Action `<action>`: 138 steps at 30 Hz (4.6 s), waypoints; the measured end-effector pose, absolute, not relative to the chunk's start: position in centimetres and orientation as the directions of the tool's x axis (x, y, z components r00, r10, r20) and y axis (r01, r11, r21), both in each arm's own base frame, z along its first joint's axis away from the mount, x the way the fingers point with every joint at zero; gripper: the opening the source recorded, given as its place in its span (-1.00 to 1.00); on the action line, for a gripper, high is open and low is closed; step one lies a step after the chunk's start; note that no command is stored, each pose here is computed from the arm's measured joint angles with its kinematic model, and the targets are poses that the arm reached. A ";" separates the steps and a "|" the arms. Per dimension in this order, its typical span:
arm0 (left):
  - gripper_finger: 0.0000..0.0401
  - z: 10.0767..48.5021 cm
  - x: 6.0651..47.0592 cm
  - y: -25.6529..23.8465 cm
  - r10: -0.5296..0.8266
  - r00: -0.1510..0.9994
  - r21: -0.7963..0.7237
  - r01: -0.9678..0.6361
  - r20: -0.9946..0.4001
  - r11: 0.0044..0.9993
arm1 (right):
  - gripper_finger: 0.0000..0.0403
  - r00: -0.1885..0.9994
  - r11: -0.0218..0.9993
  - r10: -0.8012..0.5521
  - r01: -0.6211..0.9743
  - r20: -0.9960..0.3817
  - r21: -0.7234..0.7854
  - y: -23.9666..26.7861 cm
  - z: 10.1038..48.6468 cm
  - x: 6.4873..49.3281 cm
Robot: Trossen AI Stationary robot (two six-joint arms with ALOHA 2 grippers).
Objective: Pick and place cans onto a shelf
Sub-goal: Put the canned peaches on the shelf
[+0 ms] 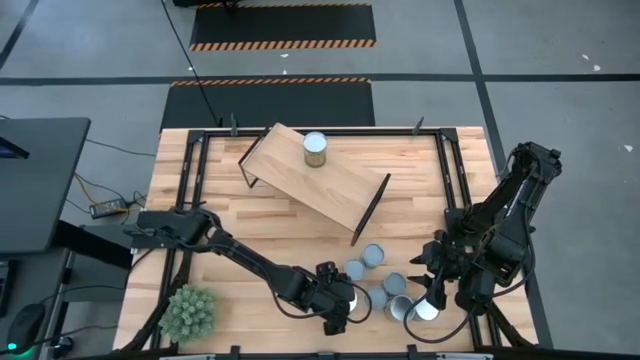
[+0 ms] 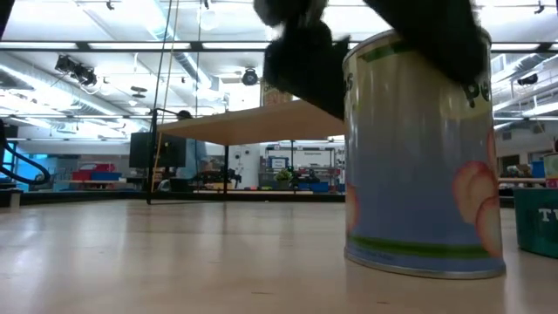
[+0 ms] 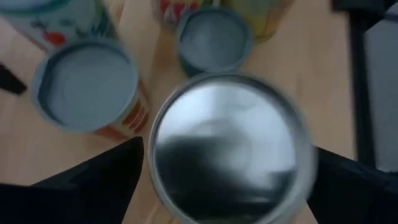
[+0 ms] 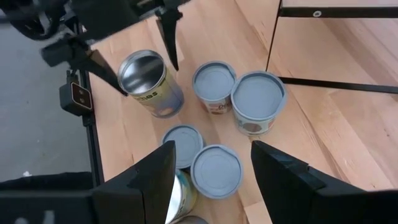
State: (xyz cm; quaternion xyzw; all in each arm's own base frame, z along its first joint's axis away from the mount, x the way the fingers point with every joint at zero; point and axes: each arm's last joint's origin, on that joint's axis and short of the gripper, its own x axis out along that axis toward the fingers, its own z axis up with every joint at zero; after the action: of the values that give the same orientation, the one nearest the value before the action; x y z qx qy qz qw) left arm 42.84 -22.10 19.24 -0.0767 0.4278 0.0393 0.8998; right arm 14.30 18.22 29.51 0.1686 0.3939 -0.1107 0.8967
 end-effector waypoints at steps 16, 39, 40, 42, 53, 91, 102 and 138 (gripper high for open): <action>0.53 18.7 43.3 -21.8 0.012 0.638 -0.087 -0.123 -0.770 0.989 | 0.08 0.664 0.916 -0.066 0.336 -0.745 0.219 18.2 29.5 14.3; 0.53 29.9 40.0 -15.5 -0.270 0.582 -0.103 0.302 -0.767 0.948 | 0.08 0.708 0.912 -0.041 0.315 -0.705 0.263 16.8 31.0 14.3; 0.53 30.6 39.9 -14.8 -0.281 0.591 -0.111 0.307 -0.756 0.945 | 0.08 0.711 0.913 -0.051 0.317 -0.701 0.255 16.6 31.1 14.3; 0.53 32.0 39.4 -13.7 -0.281 0.616 -0.110 0.302 -0.736 0.947 | 0.07 0.713 0.915 -0.066 0.322 -0.698 0.243 16.1 31.3 14.5; 0.56 35.7 39.3 -5.1 -0.116 0.739 0.012 0.166 -0.663 0.986 | 0.07 0.710 0.918 -0.102 0.337 -0.697 0.210 13.6 32.1 15.9; 0.59 32.5 40.4 6.3 -0.059 0.661 0.147 0.251 -0.748 0.957 | 0.08 0.751 0.907 -0.133 0.355 -0.646 0.226 8.5 34.3 16.7; 0.85 32.6 40.5 6.4 -0.013 0.670 0.154 0.189 -0.743 0.970 | 0.08 0.762 0.908 -0.129 0.349 -0.634 0.234 8.4 34.5 16.9; 0.95 35.6 39.2 6.0 0.086 0.745 0.242 0.103 -0.662 0.965 | 0.08 0.771 0.899 -0.123 0.353 -0.625 0.259 8.5 34.6 17.0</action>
State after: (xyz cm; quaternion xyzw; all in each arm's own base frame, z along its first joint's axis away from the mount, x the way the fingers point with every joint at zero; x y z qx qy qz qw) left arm 39.23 5.96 35.64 0.1327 0.3571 -0.0046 0.9246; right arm 17.00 8.47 34.58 0.1839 0.3128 -0.1290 0.9229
